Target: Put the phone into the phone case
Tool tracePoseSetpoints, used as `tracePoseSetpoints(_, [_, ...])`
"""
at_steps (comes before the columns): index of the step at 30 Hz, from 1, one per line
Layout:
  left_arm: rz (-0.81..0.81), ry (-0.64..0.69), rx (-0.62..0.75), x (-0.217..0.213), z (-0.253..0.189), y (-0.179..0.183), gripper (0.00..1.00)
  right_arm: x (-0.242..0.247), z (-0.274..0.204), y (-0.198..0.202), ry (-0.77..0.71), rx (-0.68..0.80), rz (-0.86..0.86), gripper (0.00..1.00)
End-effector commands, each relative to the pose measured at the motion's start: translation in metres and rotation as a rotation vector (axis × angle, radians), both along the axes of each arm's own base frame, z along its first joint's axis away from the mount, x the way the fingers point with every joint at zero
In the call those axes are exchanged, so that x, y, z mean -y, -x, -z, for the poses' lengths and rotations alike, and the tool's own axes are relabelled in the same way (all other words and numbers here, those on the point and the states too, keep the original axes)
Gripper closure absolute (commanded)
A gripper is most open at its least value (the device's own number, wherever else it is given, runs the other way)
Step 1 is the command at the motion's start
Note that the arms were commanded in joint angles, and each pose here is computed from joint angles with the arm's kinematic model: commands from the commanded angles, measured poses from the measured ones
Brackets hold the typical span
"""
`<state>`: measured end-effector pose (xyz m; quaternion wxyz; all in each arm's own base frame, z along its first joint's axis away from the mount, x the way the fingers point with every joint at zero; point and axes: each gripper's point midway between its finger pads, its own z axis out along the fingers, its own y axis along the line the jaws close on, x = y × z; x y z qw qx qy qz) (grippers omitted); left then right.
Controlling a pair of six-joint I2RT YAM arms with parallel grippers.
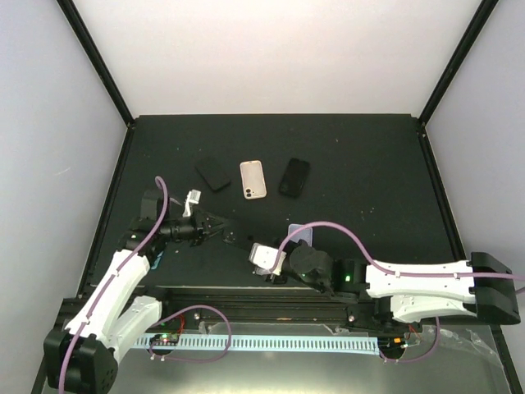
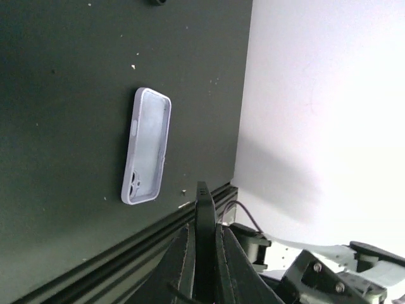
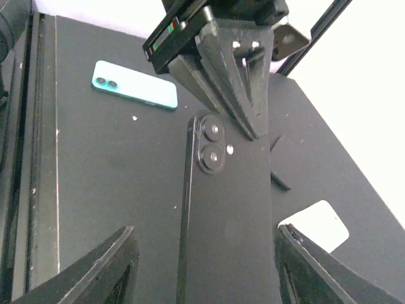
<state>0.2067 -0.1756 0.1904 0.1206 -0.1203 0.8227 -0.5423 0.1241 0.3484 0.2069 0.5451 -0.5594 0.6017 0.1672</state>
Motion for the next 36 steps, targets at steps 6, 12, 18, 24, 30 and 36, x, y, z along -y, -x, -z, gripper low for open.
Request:
tracePoseSetpoints(6, [-0.175, 0.074, -0.102, -0.011, -0.027, 0.003, 0.99, -0.013, -0.013, -0.011, 0.113, 0.338, 0.089, 0.48])
tracePoseSetpoints(12, [-0.179, 0.119, -0.162, -0.009, -0.029, 0.013, 0.99, -0.017, -0.013, -0.016, 0.138, 0.399, 0.13, 0.57])
tracePoseSetpoints(18, [-0.188, 0.144, -0.18, -0.01, -0.035, 0.019, 0.98, -0.016, -0.014, -0.018, 0.139, 0.456, 0.176, 0.71])
tracePoseSetpoints(24, [-0.186, 0.168, -0.191, -0.009, -0.04, 0.025, 0.99, -0.014, -0.009, -0.017, 0.165, 0.472, 0.166, 0.86])
tracePoseSetpoints(30, [-0.173, 0.184, -0.22, -0.007, -0.037, 0.029, 0.99, -0.013, -0.014, -0.018, 0.144, 0.47, 0.179, 0.94])
tracePoseSetpoints(36, [-0.196, 0.19, -0.212, -0.01, -0.038, 0.031, 0.99, -0.012, -0.02, -0.02, 0.093, 0.42, 0.215, 0.99])
